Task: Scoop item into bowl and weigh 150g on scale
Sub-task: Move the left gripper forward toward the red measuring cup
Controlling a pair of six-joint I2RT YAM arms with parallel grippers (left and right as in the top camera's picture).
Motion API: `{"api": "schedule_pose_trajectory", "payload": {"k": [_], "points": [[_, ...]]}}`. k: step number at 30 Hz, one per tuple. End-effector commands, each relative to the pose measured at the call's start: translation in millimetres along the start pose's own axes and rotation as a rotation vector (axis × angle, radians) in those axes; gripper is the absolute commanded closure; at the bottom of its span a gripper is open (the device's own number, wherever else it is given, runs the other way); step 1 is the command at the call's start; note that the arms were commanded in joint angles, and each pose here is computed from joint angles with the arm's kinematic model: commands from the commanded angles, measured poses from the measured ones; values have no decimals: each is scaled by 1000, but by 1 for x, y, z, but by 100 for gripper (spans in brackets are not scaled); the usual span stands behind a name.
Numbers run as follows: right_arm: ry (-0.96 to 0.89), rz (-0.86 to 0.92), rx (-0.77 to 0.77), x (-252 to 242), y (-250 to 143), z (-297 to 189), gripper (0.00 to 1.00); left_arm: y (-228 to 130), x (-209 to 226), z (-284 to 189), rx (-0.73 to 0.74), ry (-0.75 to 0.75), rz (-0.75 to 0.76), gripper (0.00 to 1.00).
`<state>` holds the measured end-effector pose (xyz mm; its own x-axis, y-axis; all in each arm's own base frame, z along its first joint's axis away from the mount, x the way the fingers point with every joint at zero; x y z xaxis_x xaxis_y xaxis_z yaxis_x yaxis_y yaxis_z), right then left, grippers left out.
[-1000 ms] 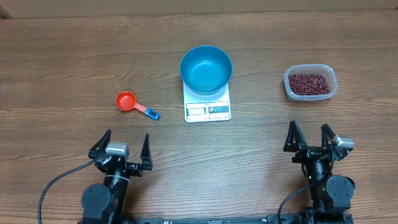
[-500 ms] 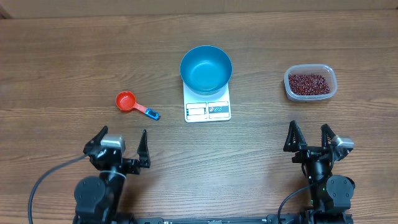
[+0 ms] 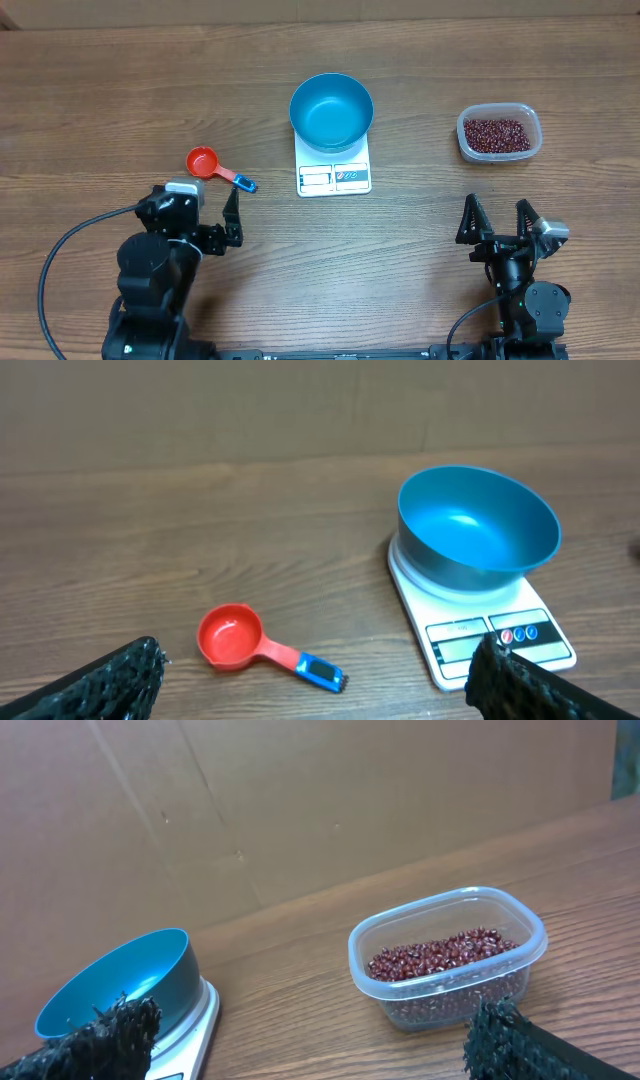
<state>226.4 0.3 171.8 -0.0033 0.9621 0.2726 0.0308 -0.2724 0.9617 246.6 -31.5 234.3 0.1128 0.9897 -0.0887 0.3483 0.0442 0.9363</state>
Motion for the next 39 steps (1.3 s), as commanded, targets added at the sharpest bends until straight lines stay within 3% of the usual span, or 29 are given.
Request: {"api": "schedule_pose_trajectory", "payload": {"k": [1, 39], "points": [[-8, -8, -7, -2, -1, 0, 0, 11, -3, -2, -22, -21, -17, 0], [-8, -8, -7, -2, -1, 0, 0, 3, -1, 7, 24, -16, -62, 0]]}}
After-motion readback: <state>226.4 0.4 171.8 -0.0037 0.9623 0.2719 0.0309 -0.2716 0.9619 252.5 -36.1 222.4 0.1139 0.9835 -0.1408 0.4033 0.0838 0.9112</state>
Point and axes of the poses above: each gripper's point midway between its finger pads, its own z axis out along the fingers, its own x axis along the line the jaws close on, y = z × x, the point moved 2 cm from there along -z, back along the fingers, and after that the axes turned 3 degrees about -z, right-handed, at the moved point
